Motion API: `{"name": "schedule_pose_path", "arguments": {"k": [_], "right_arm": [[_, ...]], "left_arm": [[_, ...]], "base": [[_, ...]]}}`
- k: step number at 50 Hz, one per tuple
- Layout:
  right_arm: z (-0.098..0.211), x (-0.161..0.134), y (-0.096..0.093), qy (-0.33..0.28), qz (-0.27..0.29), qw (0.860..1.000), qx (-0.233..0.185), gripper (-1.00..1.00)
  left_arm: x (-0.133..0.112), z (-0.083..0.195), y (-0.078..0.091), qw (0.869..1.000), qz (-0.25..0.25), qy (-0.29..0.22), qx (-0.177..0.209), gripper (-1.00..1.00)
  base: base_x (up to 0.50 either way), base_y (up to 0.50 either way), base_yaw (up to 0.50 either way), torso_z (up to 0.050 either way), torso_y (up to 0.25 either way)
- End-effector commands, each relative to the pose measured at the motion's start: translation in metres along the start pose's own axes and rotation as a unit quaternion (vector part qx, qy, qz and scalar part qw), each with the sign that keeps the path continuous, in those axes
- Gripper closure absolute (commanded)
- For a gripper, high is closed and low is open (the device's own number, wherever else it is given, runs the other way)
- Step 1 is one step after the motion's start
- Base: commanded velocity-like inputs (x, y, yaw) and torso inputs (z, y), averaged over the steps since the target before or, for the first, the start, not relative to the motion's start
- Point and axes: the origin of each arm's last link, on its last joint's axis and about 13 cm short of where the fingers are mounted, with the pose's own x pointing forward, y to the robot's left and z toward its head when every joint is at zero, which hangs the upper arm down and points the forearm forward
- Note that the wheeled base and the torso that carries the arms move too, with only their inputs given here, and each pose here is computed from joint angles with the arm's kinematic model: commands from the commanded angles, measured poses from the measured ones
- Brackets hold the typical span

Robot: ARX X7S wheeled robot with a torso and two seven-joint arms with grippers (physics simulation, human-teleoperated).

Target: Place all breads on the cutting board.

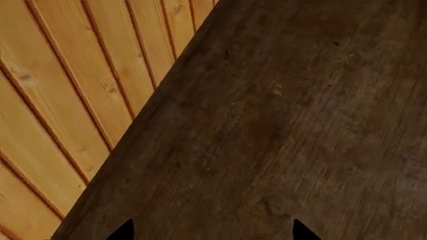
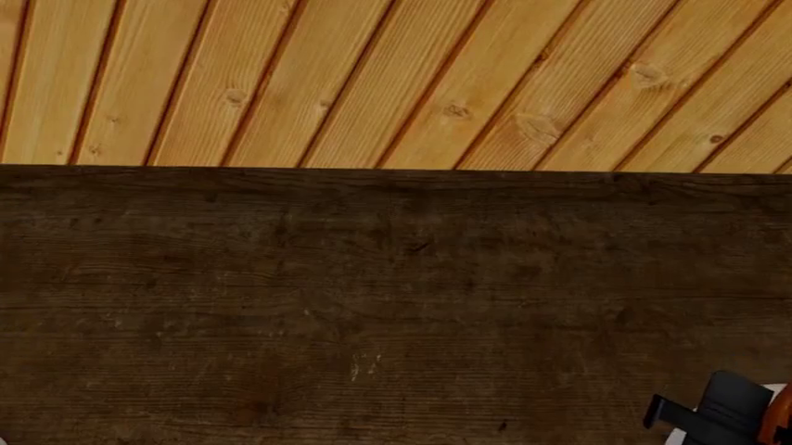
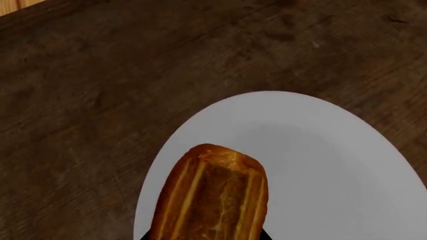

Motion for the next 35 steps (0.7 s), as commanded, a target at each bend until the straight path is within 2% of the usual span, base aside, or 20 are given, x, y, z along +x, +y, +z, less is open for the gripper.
{"name": "schedule_pose_path", "arguments": {"k": [1, 15, 28, 35], "right_arm": [[0.006, -0.004, 0.002, -0.024, 0.012, 1.0, -0.006, 1.0], [0.005, -0.001, 0.002, -0.024, 0.013, 1.0, -0.005, 1.0], [0.001, 0.003, 0.001, -0.022, 0.022, 1.0, 0.002, 1.0], [-0.001, 0.005, 0.002, -0.021, 0.023, 1.0, 0.002, 1.0]], "left_arm": [[-0.016, -0.004, -0.008, 0.995, -0.071, 0.054, 0.034, -1.0], [-0.023, -0.01, -0.022, 0.988, -0.108, 0.092, 0.056, -1.0], [-0.039, -0.02, -0.03, 0.982, -0.124, 0.129, 0.054, -1.0], [-0.039, -0.03, -0.037, 0.981, -0.122, 0.145, 0.051, -1.0]], "base": [[0.0, 0.0, 0.0, 0.0, 0.0], [0.0, 0.0, 0.0, 0.0, 0.001], [0.0, 0.0, 0.0, 0.0, 0.0], [0.0, 0.0, 0.0, 0.0, 0.001]]}}
